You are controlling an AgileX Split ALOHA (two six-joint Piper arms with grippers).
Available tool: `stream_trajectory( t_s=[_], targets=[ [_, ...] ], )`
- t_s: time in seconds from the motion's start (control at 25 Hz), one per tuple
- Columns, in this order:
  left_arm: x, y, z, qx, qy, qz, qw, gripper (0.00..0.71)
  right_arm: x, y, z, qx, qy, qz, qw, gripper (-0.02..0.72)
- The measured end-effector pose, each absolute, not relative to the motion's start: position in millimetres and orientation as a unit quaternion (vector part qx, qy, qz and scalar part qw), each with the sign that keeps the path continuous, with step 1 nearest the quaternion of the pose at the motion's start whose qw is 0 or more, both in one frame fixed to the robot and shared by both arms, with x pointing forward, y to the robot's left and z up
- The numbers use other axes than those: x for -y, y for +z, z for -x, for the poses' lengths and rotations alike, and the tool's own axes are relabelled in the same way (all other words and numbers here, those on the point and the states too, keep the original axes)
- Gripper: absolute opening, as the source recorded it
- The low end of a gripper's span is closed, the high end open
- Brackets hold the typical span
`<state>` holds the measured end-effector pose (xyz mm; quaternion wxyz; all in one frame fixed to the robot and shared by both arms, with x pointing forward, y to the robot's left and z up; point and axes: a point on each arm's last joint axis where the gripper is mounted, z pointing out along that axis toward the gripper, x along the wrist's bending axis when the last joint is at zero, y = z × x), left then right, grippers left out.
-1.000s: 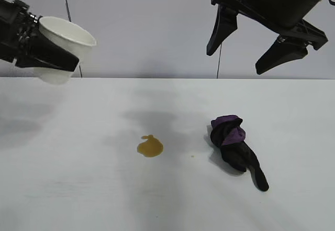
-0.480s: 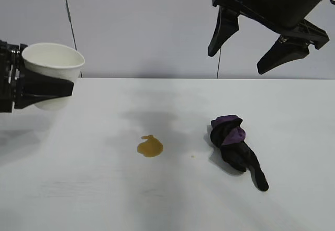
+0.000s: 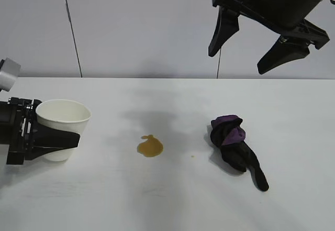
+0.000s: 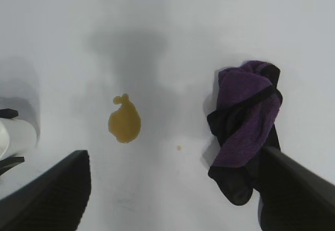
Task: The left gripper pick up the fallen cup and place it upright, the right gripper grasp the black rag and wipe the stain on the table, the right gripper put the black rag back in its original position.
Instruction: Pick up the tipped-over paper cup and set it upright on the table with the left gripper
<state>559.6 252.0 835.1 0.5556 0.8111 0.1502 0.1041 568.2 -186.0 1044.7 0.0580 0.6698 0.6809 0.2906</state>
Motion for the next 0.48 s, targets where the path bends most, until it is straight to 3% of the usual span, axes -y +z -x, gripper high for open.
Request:
stream_trajectory(
  t_s=[0.32, 0.48],
  targets=[
    [-252.5, 826.2, -563.8, -0.156, 0.1, -0.811, 0.555, 0.466, 186.2, 1044.7, -568.3, -0.682, 0.29, -0.669, 0.059, 0.601],
    [-251.2, 826.3, -563.8, -0.154, 0.099, -0.811, 0.556, 0.587, 186.2, 1044.7, -568.3, -0.682, 0.29, -0.669, 0.059, 0.601]
  ],
)
